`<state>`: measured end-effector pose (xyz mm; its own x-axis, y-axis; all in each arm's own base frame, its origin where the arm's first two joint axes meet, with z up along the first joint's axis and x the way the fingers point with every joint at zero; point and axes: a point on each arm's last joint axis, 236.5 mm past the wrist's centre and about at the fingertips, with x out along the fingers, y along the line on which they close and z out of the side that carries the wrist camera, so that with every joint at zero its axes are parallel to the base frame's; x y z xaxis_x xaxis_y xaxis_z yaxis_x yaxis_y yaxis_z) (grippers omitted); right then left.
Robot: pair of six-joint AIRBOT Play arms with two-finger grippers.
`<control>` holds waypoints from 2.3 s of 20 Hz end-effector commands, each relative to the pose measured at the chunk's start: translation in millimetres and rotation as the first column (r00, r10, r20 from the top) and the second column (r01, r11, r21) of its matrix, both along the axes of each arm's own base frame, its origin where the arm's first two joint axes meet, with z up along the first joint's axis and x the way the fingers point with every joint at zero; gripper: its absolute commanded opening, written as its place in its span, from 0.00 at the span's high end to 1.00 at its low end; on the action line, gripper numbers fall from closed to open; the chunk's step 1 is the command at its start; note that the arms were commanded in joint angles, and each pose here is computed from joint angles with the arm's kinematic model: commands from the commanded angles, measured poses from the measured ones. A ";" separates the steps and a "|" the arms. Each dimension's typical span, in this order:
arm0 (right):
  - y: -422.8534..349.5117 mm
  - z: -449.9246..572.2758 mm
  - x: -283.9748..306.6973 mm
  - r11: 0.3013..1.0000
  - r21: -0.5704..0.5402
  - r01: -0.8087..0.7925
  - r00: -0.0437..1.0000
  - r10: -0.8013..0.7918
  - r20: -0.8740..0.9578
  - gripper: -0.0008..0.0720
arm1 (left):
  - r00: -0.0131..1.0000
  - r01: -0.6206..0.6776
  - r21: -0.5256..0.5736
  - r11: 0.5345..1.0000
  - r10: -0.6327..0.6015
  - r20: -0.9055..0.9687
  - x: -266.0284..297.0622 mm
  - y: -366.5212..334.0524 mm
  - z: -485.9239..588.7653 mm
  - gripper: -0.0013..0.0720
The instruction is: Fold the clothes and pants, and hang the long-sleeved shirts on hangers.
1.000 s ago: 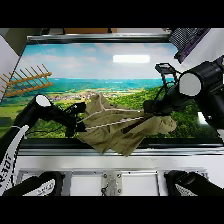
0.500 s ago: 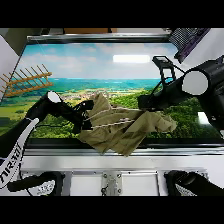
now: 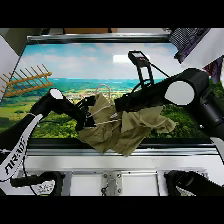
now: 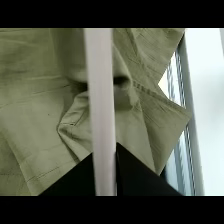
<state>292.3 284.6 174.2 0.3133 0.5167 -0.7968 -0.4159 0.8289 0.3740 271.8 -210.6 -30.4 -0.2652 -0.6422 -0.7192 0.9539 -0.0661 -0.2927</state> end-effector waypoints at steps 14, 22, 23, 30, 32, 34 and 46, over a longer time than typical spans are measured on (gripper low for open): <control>25.6 -8.6 0.9 0.999 0.020 -0.041 0.999 0.041 0.008 0.24 | 1.000 0.010 -0.006 1.000 -0.010 -0.013 -2.9 -0.7 1.2 0.96; 6.1 23.5 -19.1 0.978 0.005 -0.209 0.971 0.207 0.116 0.24 | 1.000 0.019 -0.007 1.000 -0.019 -0.024 -6.2 -0.3 2.1 0.96; -2.6 30.9 -18.9 0.968 -0.026 -0.248 0.953 0.249 0.170 0.25 | 1.000 0.019 -0.007 1.000 -0.019 -0.023 -6.1 -0.3 2.2 0.96; -77.5 57.7 -2.8 0.940 -0.241 -0.240 0.880 0.315 0.355 0.26 | 0.999 0.031 -0.009 0.999 -0.032 -0.038 -10.3 0.3 3.5 0.96; -107.8 52.0 6.8 0.954 -0.214 -0.208 0.895 0.274 0.352 0.26 | 0.999 0.031 -0.010 0.999 -0.031 -0.038 -10.2 0.2 3.6 0.96; -128.7 44.1 13.3 0.970 -0.119 -0.211 0.903 0.240 0.356 0.26 | 0.999 0.031 -0.010 0.999 -0.031 -0.038 -10.3 0.2 3.6 0.96; -178.0 -25.6 26.0 0.897 0.117 -0.426 0.767 0.289 0.573 0.38 | 0.998 0.036 -0.011 0.999 -0.036 -0.043 -12.0 0.4 4.1 0.96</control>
<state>323.5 98.0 155.5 0.4448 0.7381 -0.5073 -0.7817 0.5964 0.1822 260.0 -210.1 -26.4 -0.3176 -0.6391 -0.7005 0.9375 -0.1006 -0.3333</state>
